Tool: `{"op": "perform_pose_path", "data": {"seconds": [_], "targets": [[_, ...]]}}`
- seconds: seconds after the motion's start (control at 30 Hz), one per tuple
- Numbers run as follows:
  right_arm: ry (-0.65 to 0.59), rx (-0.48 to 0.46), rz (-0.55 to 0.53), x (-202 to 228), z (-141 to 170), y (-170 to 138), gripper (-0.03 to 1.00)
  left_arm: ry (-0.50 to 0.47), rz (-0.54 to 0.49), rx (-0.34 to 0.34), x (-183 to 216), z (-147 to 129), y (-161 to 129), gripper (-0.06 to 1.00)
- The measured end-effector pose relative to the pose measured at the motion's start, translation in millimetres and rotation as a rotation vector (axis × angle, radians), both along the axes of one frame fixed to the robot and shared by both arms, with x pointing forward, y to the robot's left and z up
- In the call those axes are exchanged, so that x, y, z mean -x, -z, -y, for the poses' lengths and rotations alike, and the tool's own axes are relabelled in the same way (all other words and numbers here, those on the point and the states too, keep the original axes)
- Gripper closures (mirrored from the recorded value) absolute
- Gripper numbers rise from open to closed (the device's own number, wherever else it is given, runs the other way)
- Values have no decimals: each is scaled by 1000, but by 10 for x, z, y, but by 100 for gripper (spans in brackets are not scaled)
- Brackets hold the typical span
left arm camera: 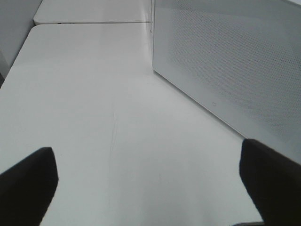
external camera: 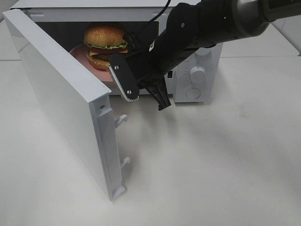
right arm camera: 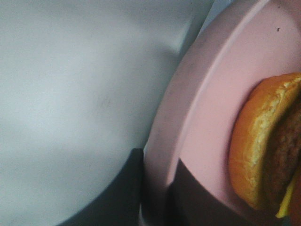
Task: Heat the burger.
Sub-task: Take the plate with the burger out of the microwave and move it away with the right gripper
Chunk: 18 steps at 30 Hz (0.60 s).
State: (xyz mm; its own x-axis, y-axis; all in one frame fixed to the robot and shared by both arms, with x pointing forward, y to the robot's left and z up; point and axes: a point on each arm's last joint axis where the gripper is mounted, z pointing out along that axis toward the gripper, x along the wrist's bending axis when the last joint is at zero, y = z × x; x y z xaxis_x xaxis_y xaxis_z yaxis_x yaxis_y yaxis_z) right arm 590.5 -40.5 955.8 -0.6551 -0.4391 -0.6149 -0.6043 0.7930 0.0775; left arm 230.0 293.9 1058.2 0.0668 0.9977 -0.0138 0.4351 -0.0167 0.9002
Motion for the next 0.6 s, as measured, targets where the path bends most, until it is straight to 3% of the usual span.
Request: {"op": "perform_pose_path", "data": {"seconds": [0.6], "targets": [[-11, 14, 20, 466, 306, 27, 87, 0, 0, 0, 0, 0, 0, -4]]}}
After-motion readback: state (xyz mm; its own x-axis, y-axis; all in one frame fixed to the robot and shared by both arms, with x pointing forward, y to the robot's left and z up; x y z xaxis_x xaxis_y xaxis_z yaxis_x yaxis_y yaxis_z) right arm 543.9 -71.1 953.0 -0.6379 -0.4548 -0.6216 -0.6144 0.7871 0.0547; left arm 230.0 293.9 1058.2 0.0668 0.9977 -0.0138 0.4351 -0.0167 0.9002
